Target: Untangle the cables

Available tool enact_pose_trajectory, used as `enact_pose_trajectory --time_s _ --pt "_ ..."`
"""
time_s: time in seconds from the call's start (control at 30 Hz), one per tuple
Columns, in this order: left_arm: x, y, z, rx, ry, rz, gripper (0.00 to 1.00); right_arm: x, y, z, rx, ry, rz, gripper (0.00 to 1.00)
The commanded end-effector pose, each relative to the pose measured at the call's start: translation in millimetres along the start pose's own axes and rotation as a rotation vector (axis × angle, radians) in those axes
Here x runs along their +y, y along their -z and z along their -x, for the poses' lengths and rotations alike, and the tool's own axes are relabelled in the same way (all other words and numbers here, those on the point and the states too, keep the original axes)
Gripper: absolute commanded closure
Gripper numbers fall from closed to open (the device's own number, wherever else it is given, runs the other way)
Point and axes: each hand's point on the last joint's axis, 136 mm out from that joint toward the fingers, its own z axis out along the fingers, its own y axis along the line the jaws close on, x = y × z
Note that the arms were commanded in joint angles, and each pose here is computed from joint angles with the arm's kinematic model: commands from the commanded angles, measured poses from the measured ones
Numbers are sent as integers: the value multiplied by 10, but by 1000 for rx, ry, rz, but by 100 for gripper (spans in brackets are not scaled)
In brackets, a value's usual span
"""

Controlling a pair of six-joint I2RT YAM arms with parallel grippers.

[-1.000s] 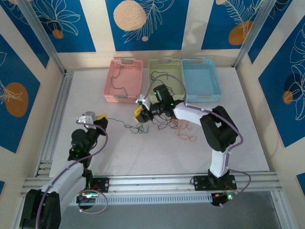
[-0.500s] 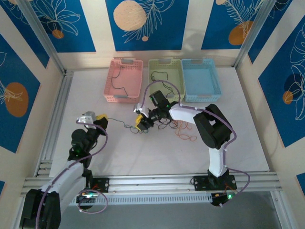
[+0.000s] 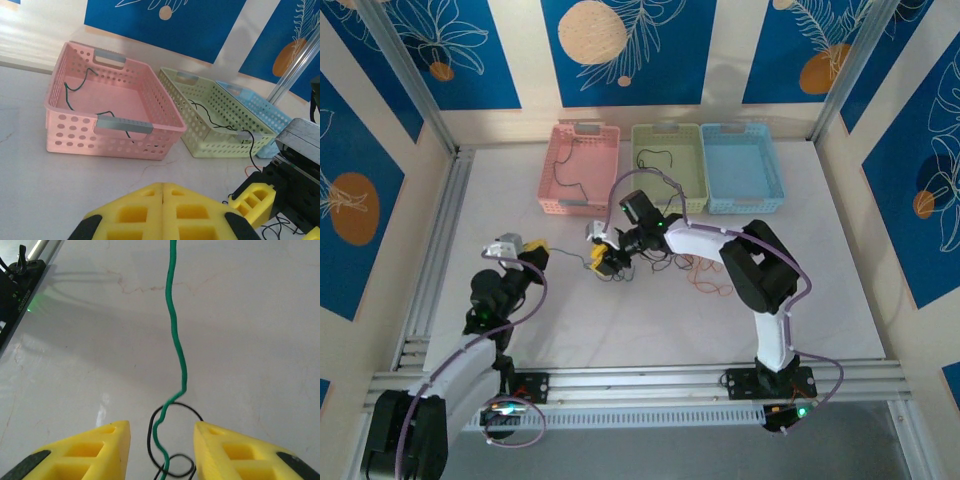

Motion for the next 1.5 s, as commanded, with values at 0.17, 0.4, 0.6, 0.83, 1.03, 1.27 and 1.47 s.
enact_pose_trajectory --time_s 0.17,0.4,0.6,0.83,1.03,1.27,1.47 --pt "-73 7 104 -37 -3 -38 100 74 -126 -90 34 1 71 70" --pt "-72 7 106 -37 -4 -37 100 83 -144 -131 53 -5 79 68" --pt "-71 7 104 -37 -3 -36 100 67 -140 -132 53 -9 78 87" --pt "-66 6 103 -36 -3 -35 100 64 -99 -93 30 -19 89 98" --pt "-68 7 101 -36 -4 -35 100 20 24 10 -31 -44 84 96" --pt "-65 6 101 -35 -3 -34 100 2 104 38 -56 -55 79 86" --pt "-61 7 106 -37 -3 -31 100 15 92 32 -51 -53 85 96"
